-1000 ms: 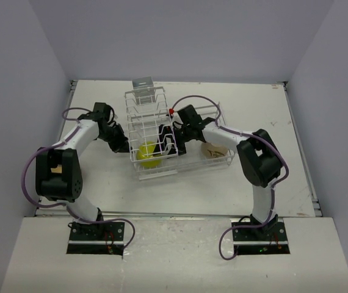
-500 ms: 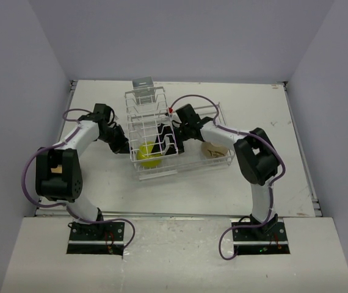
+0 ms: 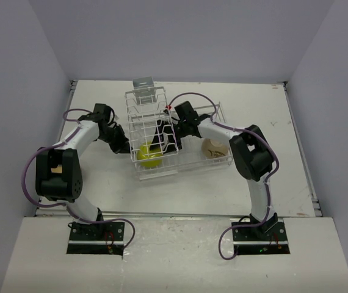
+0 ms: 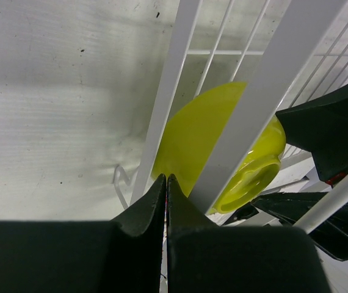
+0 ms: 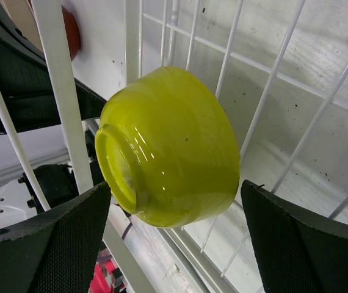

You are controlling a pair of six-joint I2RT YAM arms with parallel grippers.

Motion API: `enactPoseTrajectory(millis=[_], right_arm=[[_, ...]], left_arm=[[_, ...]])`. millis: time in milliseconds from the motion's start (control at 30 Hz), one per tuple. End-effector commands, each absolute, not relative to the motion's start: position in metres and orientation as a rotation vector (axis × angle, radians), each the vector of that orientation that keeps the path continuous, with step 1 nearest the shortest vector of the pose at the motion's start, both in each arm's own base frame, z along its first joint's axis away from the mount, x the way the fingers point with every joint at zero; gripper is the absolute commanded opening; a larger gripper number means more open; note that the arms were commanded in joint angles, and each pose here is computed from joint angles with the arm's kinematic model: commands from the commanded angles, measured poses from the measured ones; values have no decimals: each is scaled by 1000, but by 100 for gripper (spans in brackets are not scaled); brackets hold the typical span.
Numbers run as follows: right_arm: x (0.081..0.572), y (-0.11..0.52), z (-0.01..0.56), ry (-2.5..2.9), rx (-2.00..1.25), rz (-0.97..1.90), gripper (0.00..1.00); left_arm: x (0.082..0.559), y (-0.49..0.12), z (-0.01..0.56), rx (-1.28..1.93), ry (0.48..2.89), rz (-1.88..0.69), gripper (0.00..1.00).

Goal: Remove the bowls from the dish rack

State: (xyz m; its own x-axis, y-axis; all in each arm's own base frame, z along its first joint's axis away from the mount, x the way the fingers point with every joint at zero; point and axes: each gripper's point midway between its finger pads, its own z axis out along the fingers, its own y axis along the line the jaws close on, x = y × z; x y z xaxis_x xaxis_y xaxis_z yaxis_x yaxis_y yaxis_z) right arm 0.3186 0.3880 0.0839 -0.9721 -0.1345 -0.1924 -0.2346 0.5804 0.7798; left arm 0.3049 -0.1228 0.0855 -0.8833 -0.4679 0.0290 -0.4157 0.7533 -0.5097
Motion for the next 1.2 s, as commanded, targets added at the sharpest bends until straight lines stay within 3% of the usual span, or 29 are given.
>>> enactPoseTrajectory(millis=[0, 300, 633, 1167], right_arm=[[324, 387, 81, 2697, -312, 1338, 87], [311, 390, 102, 2617, -340, 1462, 78], [303, 391, 135, 2506, -389, 1564, 79], [289, 391, 134, 2513, -393, 1672, 77]], left_arm=[[312, -140, 104, -662, 2788, -947, 0], [314, -142, 104, -661, 2788, -961, 0], [315, -141, 104, -656, 2785, -953, 0], [315, -141, 105, -655, 2784, -955, 0]])
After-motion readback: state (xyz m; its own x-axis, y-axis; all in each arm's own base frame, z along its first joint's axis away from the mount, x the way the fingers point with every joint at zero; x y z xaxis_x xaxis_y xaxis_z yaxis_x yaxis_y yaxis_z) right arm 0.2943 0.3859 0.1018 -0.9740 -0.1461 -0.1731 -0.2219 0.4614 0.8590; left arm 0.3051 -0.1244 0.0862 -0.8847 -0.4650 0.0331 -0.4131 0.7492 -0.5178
